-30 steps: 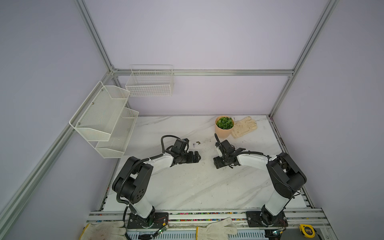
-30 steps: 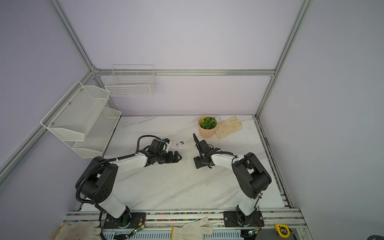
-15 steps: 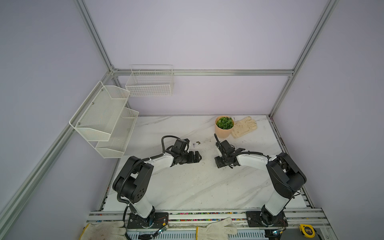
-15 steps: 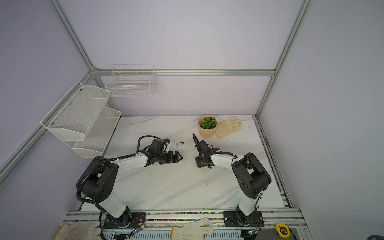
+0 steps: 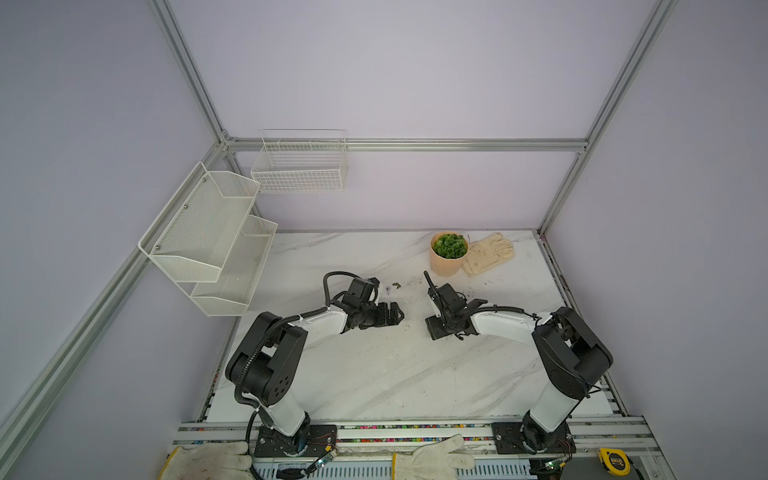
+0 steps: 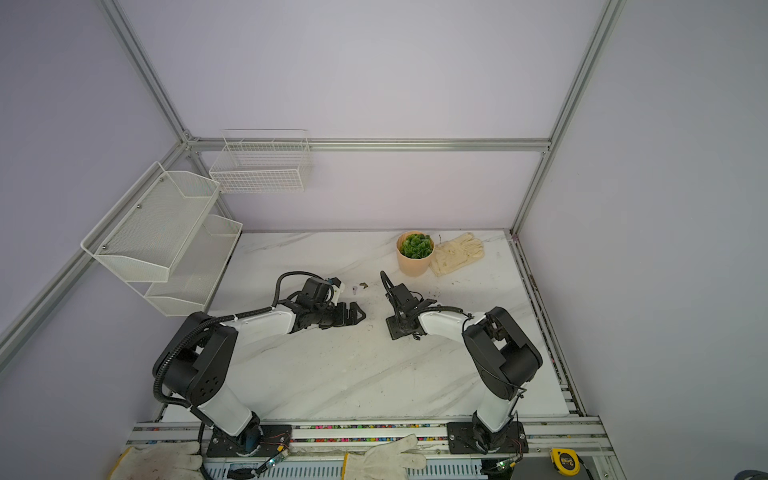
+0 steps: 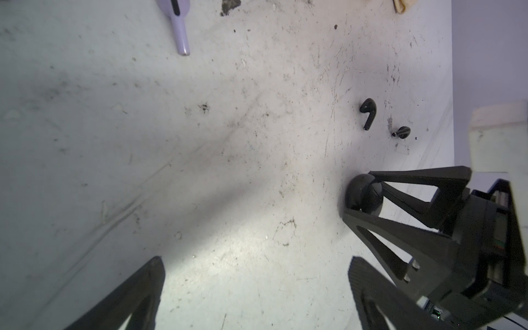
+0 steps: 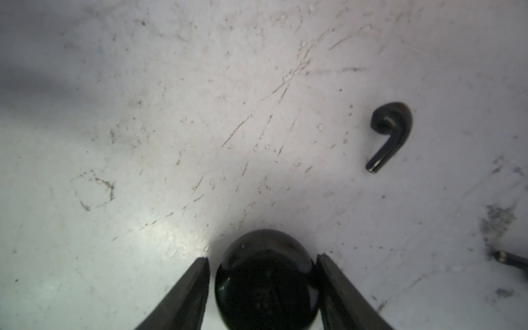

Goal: Insert the wireless bluetooth earbuds into the charging case
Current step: 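Lower the right gripper and grasp the black round charging case, then lift the case toward the left gripper while the left gripper closes on it, then open the right gripper and draw it back while the left holds the case, then bring the right gripper to the lid of the held black case, then pull the case lid open with the right gripper while the left holds it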

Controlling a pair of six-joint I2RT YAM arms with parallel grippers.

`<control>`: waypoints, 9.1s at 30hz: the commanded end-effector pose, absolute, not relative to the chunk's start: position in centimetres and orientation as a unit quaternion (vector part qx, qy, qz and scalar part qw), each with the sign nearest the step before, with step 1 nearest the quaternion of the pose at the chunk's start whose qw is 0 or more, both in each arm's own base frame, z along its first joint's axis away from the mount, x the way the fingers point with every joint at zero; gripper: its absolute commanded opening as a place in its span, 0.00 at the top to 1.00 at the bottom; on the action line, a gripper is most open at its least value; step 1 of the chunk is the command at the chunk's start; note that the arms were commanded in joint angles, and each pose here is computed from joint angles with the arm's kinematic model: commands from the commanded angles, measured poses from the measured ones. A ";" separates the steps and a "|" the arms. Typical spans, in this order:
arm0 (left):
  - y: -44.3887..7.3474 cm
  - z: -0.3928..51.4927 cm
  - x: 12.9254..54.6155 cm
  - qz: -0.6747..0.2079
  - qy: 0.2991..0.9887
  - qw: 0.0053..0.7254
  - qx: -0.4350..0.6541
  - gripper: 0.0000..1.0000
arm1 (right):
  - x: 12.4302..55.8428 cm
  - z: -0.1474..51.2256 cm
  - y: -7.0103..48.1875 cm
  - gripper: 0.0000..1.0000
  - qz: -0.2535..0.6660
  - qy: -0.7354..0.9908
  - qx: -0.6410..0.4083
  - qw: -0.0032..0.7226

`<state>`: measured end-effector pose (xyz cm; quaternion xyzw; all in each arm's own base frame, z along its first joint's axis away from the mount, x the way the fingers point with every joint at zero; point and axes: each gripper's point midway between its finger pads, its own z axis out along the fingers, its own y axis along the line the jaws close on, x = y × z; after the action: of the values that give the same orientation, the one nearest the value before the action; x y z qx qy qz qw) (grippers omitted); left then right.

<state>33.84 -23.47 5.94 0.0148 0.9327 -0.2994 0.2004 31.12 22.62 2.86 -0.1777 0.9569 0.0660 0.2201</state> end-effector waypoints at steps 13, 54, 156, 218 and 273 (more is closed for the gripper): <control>-25.0 9.1 35.7 -0.337 0.914 0.226 0.016 0.02 | 30.7 2.4 21.7 0.44 0.039 0.958 -0.169 0.227; -23.9 16.5 30.3 -0.552 0.808 0.206 0.007 0.21 | 30.5 14.1 32.0 0.68 0.212 0.729 -0.411 0.505; -28.3 19.3 30.5 -0.585 0.774 0.217 0.112 0.84 | 29.2 16.8 33.3 0.45 0.247 0.740 -0.401 0.480; -27.0 26.9 26.7 -0.579 0.546 0.518 0.314 1.00 | 27.1 27.3 28.6 0.34 0.107 0.628 -0.570 0.519; -27.3 27.1 26.9 -0.582 0.550 0.511 0.314 1.00 | 26.4 29.1 30.9 0.42 0.143 0.574 -0.582 0.558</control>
<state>27.22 -27.12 25.31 0.2972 0.5792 -0.5804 0.4891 26.40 30.28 29.50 -0.5730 0.5850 0.1417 0.5562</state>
